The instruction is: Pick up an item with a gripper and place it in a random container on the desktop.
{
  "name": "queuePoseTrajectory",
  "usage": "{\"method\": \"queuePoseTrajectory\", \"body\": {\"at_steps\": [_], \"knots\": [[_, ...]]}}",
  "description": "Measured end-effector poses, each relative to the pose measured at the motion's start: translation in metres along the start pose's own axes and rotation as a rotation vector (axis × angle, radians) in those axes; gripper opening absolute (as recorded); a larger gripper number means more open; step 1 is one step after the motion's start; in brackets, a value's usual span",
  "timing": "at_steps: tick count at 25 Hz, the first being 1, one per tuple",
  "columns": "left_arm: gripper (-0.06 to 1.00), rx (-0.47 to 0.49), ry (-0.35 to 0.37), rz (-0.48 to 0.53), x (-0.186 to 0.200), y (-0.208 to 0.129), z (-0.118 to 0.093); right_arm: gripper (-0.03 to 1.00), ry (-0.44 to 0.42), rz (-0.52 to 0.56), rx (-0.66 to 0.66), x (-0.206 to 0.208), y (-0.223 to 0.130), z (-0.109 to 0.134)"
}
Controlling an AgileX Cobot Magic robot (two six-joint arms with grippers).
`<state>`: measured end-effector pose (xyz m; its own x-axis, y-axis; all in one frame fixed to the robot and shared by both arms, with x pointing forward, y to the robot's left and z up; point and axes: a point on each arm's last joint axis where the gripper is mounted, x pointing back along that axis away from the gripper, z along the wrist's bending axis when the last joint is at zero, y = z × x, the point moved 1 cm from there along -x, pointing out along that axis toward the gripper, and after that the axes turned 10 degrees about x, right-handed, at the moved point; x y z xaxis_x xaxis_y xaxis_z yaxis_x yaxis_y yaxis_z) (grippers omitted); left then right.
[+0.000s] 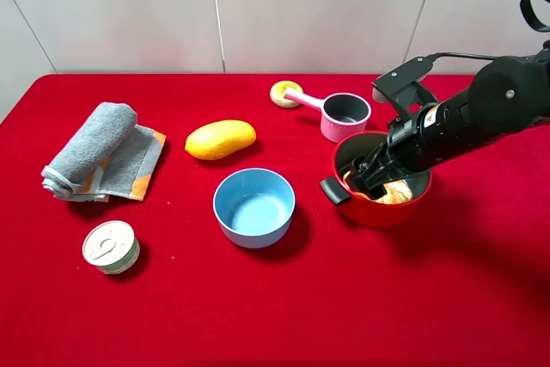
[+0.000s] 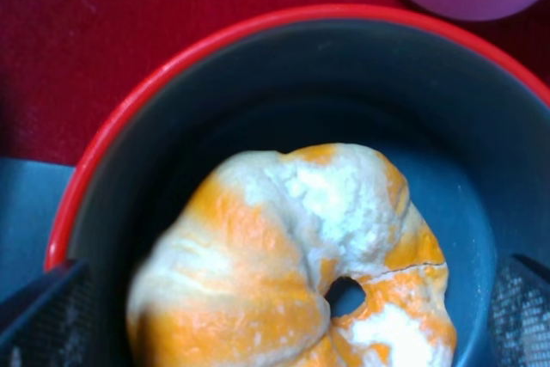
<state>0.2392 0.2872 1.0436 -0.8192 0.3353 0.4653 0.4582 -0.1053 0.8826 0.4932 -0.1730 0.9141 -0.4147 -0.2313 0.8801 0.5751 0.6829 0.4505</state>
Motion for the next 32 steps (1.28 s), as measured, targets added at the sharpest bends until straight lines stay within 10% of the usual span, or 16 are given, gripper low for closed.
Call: {"method": "queuePoseTrajectory", "body": {"at_steps": [32], "knots": [[0.95,0.000,0.000,0.000,0.000,0.000,0.000,0.69,0.056,0.046,0.001,0.115,-0.019,0.016]]}}
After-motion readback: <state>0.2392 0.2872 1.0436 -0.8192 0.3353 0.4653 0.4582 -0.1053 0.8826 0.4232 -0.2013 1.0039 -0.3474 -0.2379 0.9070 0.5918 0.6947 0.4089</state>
